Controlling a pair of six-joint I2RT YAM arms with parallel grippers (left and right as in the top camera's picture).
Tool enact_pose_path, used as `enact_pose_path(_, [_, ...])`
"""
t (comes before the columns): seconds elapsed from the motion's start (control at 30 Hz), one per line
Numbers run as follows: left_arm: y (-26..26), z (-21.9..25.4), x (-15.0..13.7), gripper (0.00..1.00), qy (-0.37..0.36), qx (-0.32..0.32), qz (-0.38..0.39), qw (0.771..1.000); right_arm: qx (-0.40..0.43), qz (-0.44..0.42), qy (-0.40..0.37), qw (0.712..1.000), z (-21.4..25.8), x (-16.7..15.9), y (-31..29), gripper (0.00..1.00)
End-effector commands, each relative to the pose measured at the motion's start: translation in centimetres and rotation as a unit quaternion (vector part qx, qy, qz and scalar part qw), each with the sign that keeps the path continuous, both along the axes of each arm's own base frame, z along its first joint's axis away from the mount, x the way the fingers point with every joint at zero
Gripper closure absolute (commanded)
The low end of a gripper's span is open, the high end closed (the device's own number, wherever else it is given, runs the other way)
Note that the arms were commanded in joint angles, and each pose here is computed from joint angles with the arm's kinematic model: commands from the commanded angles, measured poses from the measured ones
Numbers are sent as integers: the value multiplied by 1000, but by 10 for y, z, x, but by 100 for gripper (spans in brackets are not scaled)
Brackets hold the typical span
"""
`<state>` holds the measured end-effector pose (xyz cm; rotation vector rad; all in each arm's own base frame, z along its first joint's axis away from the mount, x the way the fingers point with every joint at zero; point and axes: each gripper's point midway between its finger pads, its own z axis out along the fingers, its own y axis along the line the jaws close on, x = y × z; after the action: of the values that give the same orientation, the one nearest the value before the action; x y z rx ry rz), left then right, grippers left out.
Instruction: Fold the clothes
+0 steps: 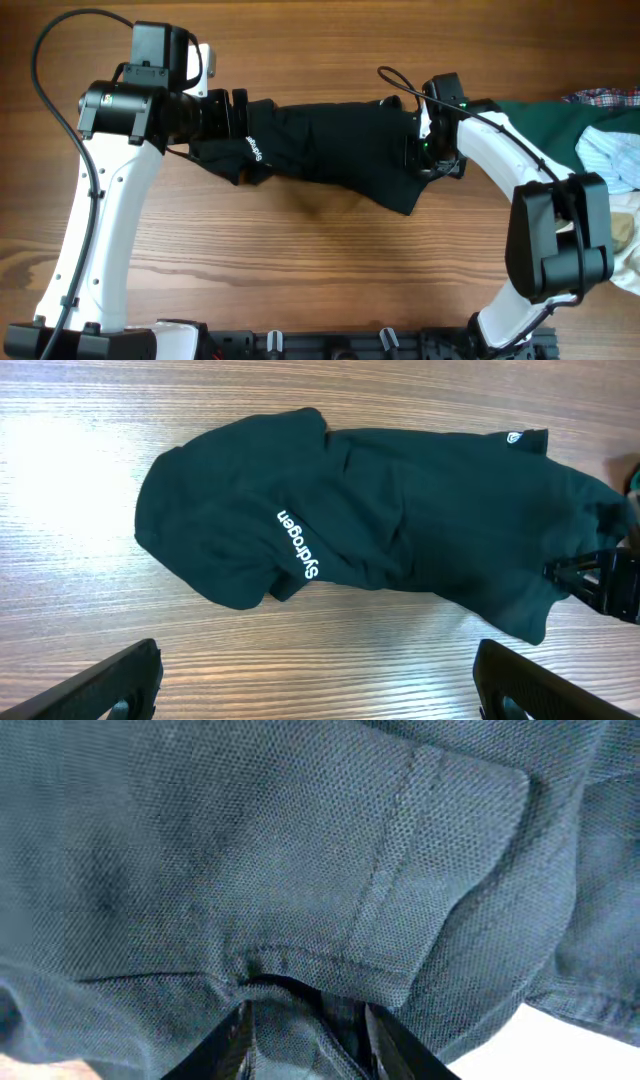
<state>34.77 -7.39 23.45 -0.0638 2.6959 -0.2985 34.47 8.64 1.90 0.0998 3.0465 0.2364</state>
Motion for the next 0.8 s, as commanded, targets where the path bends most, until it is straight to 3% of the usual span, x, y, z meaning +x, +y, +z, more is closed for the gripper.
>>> enact_pose_path(0.0, [2,5,2,0,-7,0,7,1000,5,7,-61,998,43,8,-1,73])
enact_pose_path(0.07, [2,5,2,0,-7,0,7,1000,12,7,-89,996,66,8,0,83])
enact_pose_path(0.1, [2,5,1,0,-6,0,7,1000,15,6,-106,994,80,7,-1,95])
enact_pose_path(0.3, [2,5,1,0,-7,1,7,1000,26,6,-166,986,125,3,-1,95])
enact_pose_path(0.37, [2,5,1,0,-7,1,7,1000,20,6,-160,987,118,4,-3,77])
enact_pose_path(0.53, [2,5,1,0,-7,1,7,1000,8,19,-107,994,63,12,-1,46])
enact_pose_path(0.63, [2,5,1,0,-6,1,7,1000,2,19,-71,997,36,10,-2,41])
enact_pose_path(0.77, [2,4,1,0,-4,1,7,1000,-6,20,-21,1000,7,0,-4,42])
